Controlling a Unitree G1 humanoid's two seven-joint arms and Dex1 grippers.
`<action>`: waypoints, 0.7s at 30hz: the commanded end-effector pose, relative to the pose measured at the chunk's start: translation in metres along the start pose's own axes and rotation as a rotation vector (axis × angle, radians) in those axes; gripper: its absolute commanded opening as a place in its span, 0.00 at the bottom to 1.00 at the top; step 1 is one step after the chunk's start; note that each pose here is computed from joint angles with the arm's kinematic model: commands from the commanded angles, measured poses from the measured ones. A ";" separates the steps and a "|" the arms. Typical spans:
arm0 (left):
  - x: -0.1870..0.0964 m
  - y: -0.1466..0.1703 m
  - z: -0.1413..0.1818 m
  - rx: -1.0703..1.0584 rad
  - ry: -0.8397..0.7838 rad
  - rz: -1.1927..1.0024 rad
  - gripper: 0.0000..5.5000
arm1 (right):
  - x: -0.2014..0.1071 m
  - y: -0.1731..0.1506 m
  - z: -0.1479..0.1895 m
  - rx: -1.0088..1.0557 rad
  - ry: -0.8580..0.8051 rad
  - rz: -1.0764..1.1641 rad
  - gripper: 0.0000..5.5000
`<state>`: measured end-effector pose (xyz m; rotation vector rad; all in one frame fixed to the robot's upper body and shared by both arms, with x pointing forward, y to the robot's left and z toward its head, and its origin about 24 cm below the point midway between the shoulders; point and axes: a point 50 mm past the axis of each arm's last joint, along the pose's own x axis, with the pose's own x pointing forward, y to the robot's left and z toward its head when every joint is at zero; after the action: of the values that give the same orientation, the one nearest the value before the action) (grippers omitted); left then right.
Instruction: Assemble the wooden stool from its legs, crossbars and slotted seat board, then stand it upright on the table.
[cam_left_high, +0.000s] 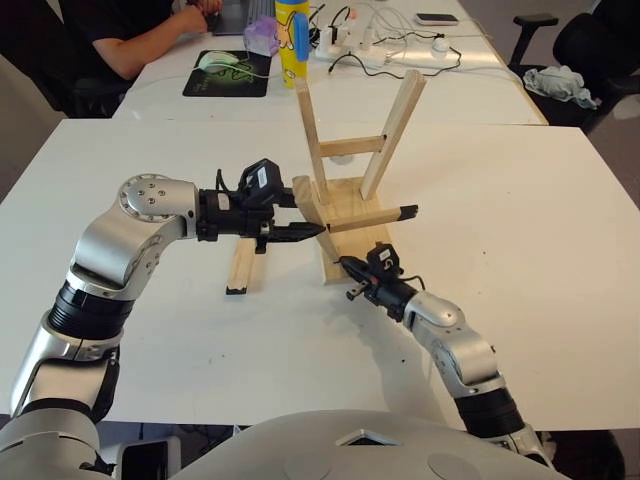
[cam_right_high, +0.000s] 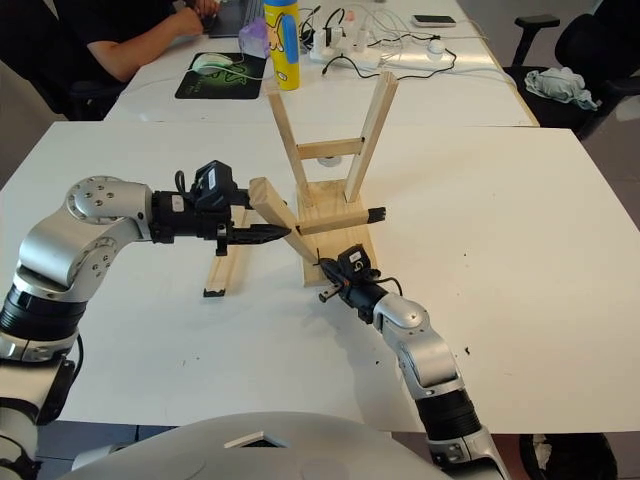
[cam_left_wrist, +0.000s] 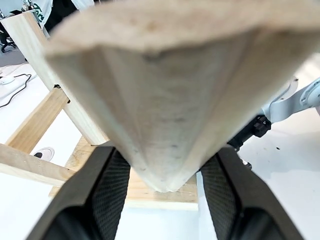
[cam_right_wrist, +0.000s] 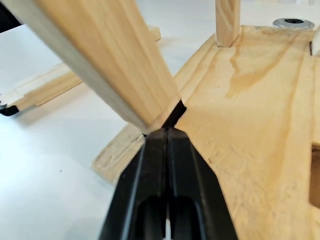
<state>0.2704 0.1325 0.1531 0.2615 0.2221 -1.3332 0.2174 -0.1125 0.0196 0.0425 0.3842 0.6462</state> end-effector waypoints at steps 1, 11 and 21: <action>0.012 -0.009 -0.050 -0.324 0.140 -0.037 0.37 | -0.002 -0.009 -0.016 0.037 0.085 -0.062 0.00; 0.011 -0.020 -0.076 -0.235 0.295 -0.078 0.37 | -0.001 -0.015 -0.015 0.010 0.079 -0.113 0.00; 0.018 -0.016 -0.068 -0.191 0.267 -0.054 0.37 | -0.006 -0.027 -0.009 -0.003 0.014 -0.206 0.00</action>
<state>0.2720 0.1230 0.1511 0.3422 0.1833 -1.3685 0.2281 -0.1291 0.0183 0.0053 0.3442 0.5023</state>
